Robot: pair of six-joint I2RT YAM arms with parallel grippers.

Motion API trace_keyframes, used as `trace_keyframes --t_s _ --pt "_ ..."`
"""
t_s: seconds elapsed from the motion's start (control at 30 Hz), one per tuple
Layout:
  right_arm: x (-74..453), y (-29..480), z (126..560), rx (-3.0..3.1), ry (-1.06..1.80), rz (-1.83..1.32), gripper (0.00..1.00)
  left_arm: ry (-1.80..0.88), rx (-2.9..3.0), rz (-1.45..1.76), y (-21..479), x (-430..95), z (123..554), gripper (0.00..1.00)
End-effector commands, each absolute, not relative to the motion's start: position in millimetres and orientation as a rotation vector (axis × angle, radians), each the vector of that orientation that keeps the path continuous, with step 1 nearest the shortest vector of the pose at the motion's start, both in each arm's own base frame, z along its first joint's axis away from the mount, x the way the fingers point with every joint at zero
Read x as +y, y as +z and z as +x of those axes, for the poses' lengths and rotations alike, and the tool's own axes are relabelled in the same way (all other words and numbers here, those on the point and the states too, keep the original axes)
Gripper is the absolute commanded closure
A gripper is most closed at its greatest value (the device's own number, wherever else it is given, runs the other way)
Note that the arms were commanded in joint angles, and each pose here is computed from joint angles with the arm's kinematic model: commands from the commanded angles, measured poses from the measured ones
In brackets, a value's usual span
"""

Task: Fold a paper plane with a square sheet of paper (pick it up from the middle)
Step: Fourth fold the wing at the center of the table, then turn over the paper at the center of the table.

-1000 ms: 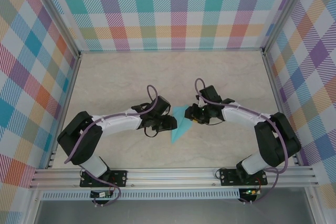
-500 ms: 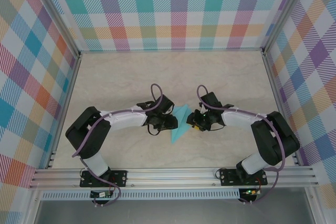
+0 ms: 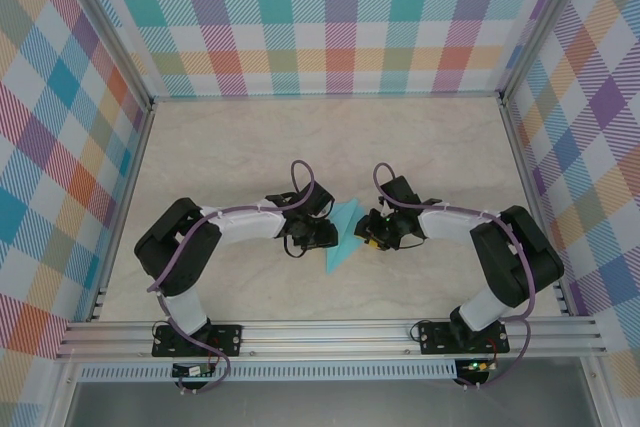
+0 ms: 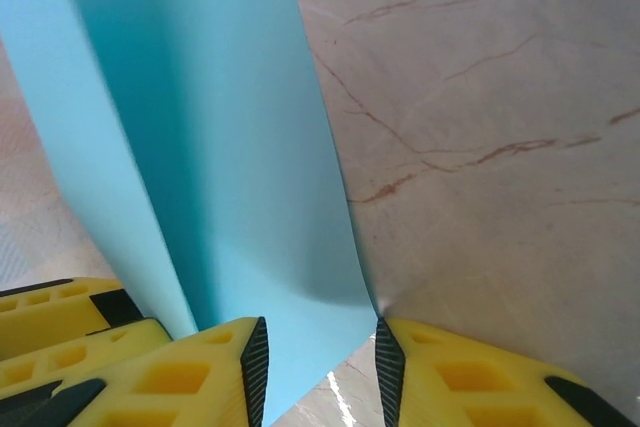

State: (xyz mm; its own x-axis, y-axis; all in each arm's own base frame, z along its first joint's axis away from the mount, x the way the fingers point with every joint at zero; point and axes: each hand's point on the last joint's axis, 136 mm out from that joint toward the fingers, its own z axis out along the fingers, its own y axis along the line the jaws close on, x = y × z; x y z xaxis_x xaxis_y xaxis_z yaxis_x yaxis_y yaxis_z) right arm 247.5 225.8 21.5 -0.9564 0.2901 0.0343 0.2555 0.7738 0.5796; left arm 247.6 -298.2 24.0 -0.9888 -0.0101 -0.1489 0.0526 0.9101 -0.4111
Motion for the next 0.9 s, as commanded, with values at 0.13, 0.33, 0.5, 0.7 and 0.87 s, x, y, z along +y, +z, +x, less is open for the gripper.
trace_keyframes --t_s 0.13,0.33,0.5,0.7,0.87 --pt "244.3 27.5 258.4 2.853 1.078 0.436 0.65 -0.625 2.961 0.046 12.6 -298.6 247.4 0.66" --pt "250.8 31.9 263.8 2.844 1.112 0.424 0.64 -0.618 2.967 0.044 10.3 -296.4 245.3 0.68" --pt "257.1 43.4 265.4 2.795 1.187 0.389 0.6 -0.616 2.96 0.038 12.3 -295.4 245.9 0.73" --pt "257.5 48.1 263.6 2.756 1.221 0.377 0.56 -0.619 2.938 0.003 16.9 -293.1 248.6 0.75" --pt "261.4 45.2 258.6 2.752 1.23 0.38 0.53 -0.63 2.93 -0.028 17.4 -291.2 249.9 0.75"
